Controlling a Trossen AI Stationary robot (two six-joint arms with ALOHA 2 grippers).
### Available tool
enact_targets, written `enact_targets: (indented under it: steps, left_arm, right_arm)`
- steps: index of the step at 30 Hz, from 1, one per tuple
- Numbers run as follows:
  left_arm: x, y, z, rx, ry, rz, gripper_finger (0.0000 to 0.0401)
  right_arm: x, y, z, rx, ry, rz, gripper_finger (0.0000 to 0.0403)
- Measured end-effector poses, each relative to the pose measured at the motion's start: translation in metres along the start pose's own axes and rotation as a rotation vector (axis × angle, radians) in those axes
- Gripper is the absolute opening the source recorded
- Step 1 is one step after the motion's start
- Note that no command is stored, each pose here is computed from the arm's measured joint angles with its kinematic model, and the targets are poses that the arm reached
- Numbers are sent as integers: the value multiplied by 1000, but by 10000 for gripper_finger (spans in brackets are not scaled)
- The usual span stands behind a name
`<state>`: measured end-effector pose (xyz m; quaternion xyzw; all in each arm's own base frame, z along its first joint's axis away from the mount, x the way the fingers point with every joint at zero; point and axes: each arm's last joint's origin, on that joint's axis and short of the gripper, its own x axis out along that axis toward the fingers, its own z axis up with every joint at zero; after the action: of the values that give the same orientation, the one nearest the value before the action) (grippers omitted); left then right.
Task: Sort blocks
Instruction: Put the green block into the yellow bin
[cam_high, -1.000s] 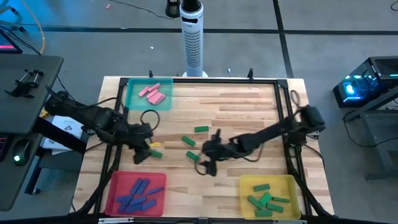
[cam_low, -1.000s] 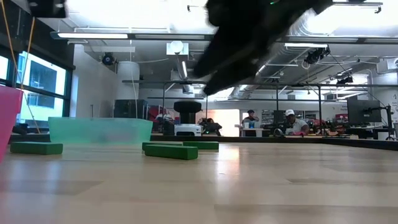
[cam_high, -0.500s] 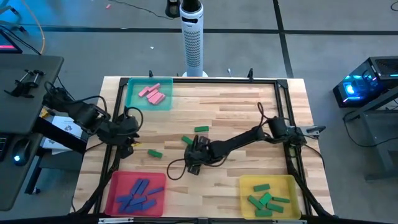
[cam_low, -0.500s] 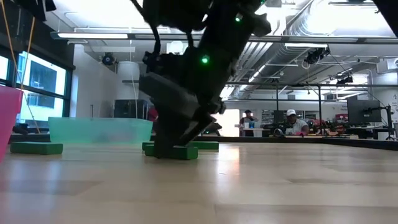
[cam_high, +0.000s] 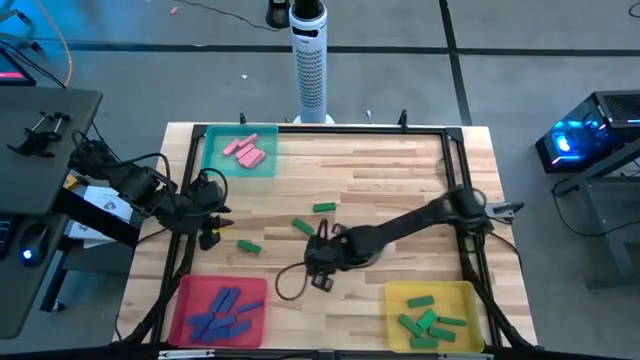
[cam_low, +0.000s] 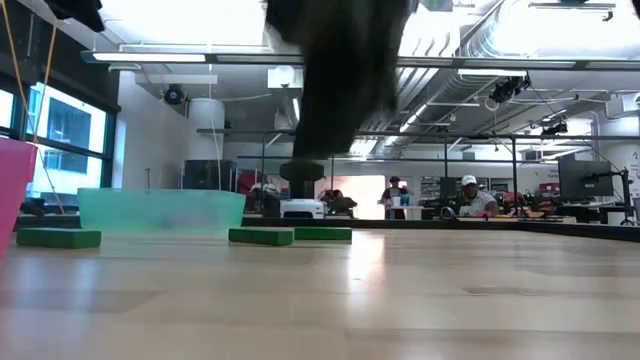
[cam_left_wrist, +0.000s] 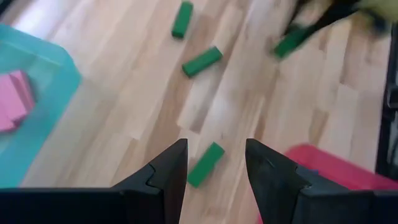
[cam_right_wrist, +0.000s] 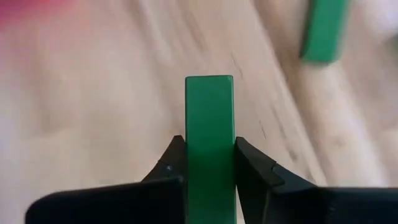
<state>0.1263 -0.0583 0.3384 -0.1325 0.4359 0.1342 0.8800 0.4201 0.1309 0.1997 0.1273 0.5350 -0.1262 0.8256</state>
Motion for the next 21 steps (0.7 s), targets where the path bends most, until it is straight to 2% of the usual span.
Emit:
enact_targets:
  steps: [4,7,10,18,21]
  left_arm:
    - [1,-3,4,3,-68,24,147]
    - [3,-7,8,40,-104,15,147]
    - [9,-11,9,83,-136,3,147]
    - [26,-20,9,102,-203,-42,147]
    - [29,-22,8,95,-198,-70,147]
  right_arm:
    - [-87,13,-3,-61,-50,-1,51]
    - [-119,22,-28,-84,-5,-8,51]
    - [-142,31,-64,-6,67,27,51]
    - [-130,67,-183,233,480,175,52]
    - [-117,69,-213,349,586,125,52]
